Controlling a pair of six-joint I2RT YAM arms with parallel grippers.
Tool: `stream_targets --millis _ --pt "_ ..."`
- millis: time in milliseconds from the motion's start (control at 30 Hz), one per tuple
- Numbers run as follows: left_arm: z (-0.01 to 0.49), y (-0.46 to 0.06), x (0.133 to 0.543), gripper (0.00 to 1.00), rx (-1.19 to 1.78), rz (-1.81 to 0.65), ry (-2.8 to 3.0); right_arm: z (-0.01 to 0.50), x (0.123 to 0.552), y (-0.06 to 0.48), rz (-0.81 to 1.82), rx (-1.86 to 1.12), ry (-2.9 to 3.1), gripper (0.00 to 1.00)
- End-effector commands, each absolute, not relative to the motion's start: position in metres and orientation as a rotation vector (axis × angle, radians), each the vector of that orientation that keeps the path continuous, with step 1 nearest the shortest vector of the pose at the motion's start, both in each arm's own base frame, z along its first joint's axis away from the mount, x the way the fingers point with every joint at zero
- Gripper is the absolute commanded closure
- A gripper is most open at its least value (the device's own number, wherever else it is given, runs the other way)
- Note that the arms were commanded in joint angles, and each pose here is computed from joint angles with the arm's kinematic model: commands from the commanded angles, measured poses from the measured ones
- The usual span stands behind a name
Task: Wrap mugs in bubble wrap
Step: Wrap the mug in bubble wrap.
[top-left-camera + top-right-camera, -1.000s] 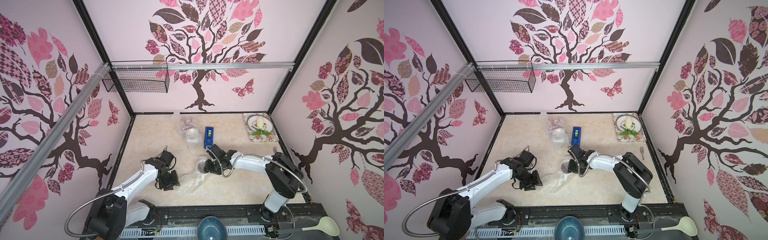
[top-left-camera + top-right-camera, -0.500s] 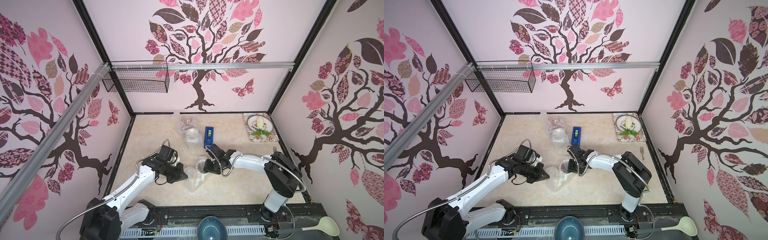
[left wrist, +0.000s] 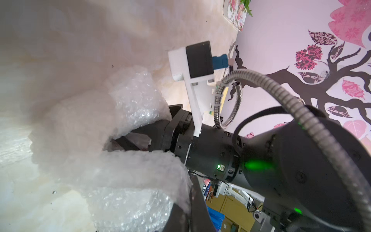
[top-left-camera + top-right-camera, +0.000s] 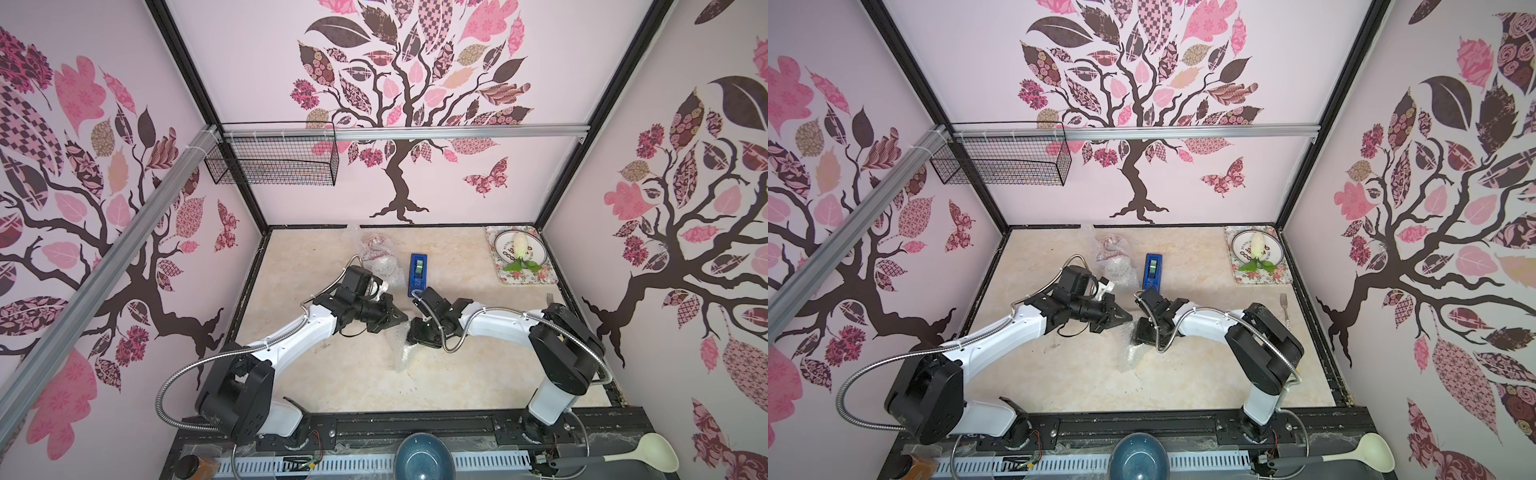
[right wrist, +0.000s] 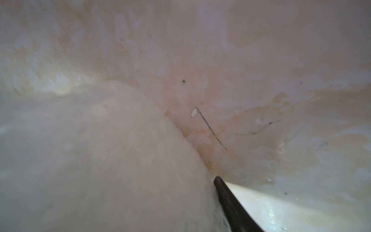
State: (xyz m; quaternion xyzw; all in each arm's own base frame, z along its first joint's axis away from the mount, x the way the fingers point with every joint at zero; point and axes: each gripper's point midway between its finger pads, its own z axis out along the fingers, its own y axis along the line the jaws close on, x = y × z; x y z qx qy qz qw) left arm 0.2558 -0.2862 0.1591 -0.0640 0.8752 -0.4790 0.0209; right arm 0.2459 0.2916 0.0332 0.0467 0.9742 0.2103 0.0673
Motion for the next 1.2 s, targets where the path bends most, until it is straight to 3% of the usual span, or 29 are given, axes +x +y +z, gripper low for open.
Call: stream_targets --millis 0,433,700,900,1100,1167 --pt "0.171 -0.293 0.280 1.00 -0.176 -1.463 2.617 0.042 0.245 0.280 0.577 0.176 2.922 0.43" --pt "0.146 -0.298 0.286 1.00 -0.184 -1.453 2.653 0.091 0.247 0.258 0.556 0.241 2.819 0.25" --pt "0.139 -0.303 0.284 1.00 -0.166 -1.472 2.678 0.132 0.251 0.252 0.652 0.221 2.700 0.23" --pt "0.141 -0.306 0.284 1.00 -0.148 -1.490 2.679 0.172 0.251 0.283 0.971 0.026 2.512 0.33" --pt "0.142 -0.308 0.284 1.00 -0.146 -1.503 2.682 0.153 0.241 0.301 1.118 -0.042 2.510 0.53" --pt "0.143 -0.309 0.284 1.00 -0.138 -1.512 2.681 0.150 0.241 0.302 1.125 -0.056 2.508 0.54"
